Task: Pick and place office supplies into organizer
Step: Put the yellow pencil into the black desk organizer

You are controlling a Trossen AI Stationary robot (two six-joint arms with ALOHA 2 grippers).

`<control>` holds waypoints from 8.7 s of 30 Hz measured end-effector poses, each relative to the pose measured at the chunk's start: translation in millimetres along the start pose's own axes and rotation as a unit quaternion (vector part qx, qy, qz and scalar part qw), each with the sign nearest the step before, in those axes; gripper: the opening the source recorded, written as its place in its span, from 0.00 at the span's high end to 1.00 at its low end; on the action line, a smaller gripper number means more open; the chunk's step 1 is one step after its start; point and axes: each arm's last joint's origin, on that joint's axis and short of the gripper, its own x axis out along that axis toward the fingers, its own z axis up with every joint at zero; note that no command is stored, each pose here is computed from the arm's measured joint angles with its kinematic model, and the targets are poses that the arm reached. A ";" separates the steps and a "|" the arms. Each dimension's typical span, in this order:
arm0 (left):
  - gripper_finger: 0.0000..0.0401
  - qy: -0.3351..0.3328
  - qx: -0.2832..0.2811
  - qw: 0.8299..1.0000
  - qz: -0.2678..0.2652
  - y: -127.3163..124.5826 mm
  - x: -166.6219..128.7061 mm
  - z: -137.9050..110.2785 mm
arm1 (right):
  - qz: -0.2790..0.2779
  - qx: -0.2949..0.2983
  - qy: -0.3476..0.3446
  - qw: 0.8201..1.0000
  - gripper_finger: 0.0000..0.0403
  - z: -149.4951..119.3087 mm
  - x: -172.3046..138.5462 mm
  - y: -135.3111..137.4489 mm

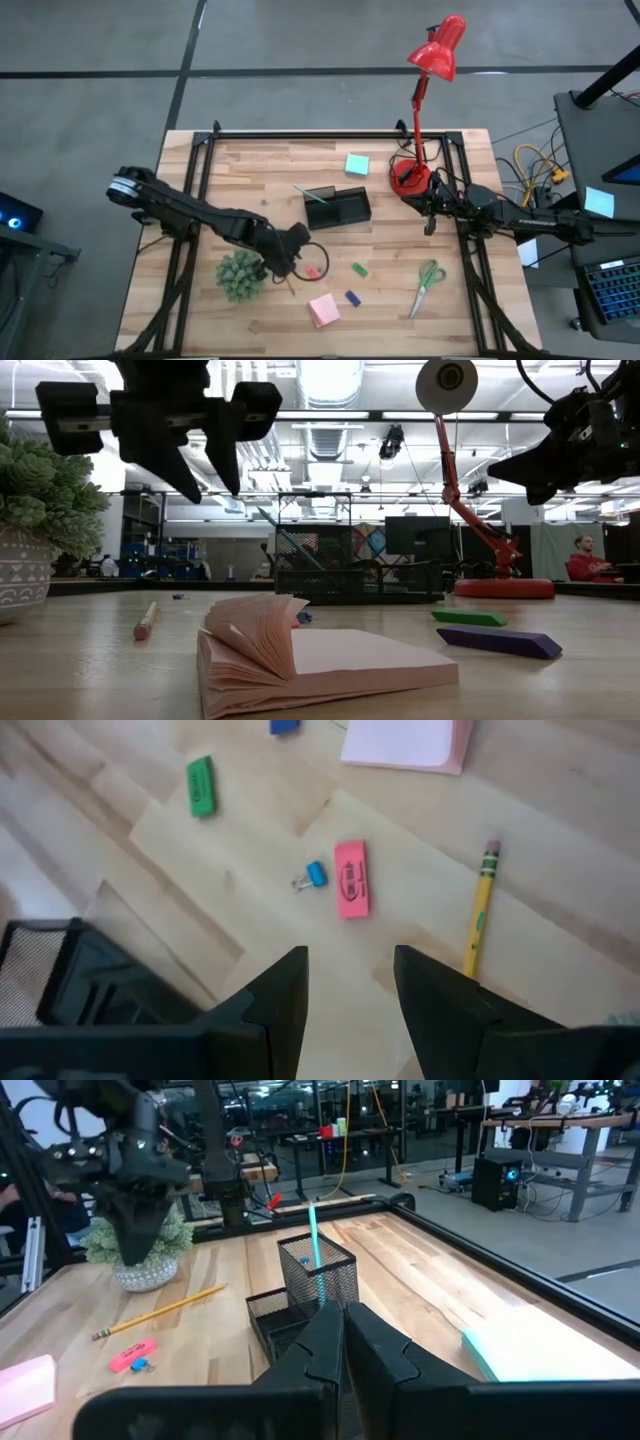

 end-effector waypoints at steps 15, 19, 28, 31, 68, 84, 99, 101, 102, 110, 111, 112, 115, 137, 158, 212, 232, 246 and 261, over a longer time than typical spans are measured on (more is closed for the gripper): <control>0.66 0.016 -0.018 0.999 -0.021 7.3 12.1 15.1 | 0.000 -0.008 -0.001 1.000 0.98 0.2 0.0 0.0; 0.66 0.010 -0.059 0.998 -0.019 10.4 10.2 21.2 | 0.000 -0.012 -0.002 1.000 0.98 0.4 -0.1 0.0; 0.66 0.070 -0.028 0.994 -0.080 -12.9 36.5 32.5 | 0.000 -0.013 -0.002 1.000 0.98 0.4 -0.1 0.0; 0.66 0.099 -0.020 0.990 -0.101 -21.6 48.3 32.4 | 0.000 -0.013 0.001 1.000 0.98 -0.1 0.1 0.0; 0.72 0.137 0.030 0.975 -0.169 -39.3 89.4 27.8 | 0.001 -0.008 0.006 1.000 0.98 -0.8 0.8 0.1; 0.98 0.108 0.016 0.977 -0.181 -33.8 93.3 26.2 | 0.001 -0.010 0.006 1.000 0.98 -0.8 0.8 0.0; 1.00 0.112 0.015 0.976 -0.185 -32.9 98.5 27.3 | 0.001 -0.014 0.005 1.000 0.98 -0.6 0.8 0.1; 1.00 0.112 0.015 0.976 -0.185 -31.9 97.5 28.6 | 0.001 -0.014 0.005 1.000 0.98 -0.6 0.8 0.0; 1.00 0.113 0.015 0.976 -0.186 -31.6 97.2 29.1 | 0.000 -0.014 0.005 1.000 0.98 -0.6 0.8 0.0; 1.00 0.113 0.015 0.976 -0.185 -30.5 95.4 30.0 | 0.000 -0.014 0.005 1.000 0.98 -0.7 0.8 0.0; 1.00 0.113 0.015 0.976 -0.185 -30.3 95.4 29.9 | 0.000 -0.013 0.005 1.000 0.98 -0.7 0.8 0.0; 1.00 0.113 0.015 0.976 -0.185 -30.3 95.3 29.9 | 0.000 -0.014 0.005 1.000 0.98 -0.7 0.8 0.0; 1.00 0.114 0.015 0.976 -0.185 -29.8 94.8 30.5 | 0.001 -0.013 0.005 1.000 0.98 -0.7 0.8 0.0; 0.99 0.127 0.020 0.979 -0.159 -21.9 89.1 37.9 | 0.001 -0.013 0.006 1.000 0.98 -0.8 0.8 0.0; 1.00 0.140 0.023 0.979 -0.145 -19.6 86.5 38.6 | 0.001 -0.013 0.006 1.000 0.98 -1.0 0.8 0.0; 0.59 0.123 -0.143 0.963 -0.193 -4.0 109.4 27.8 | 0.001 -0.012 0.008 1.000 0.98 -1.5 0.8 0.0; 0.59 0.139 -0.067 0.973 -0.172 -15.1 109.5 33.0 | 0.001 -0.014 0.008 1.000 0.98 -1.5 0.8 0.0; 0.92 0.135 -0.079 0.972 -0.177 -16.1 110.6 32.1 | 0.001 -0.014 0.008 1.000 0.98 -1.5 0.8 0.0; 0.99 0.136 -0.077 0.972 -0.177 -14.9 110.2 31.8 | 0.001 -0.014 0.008 1.000 0.98 -1.5 0.8 0.0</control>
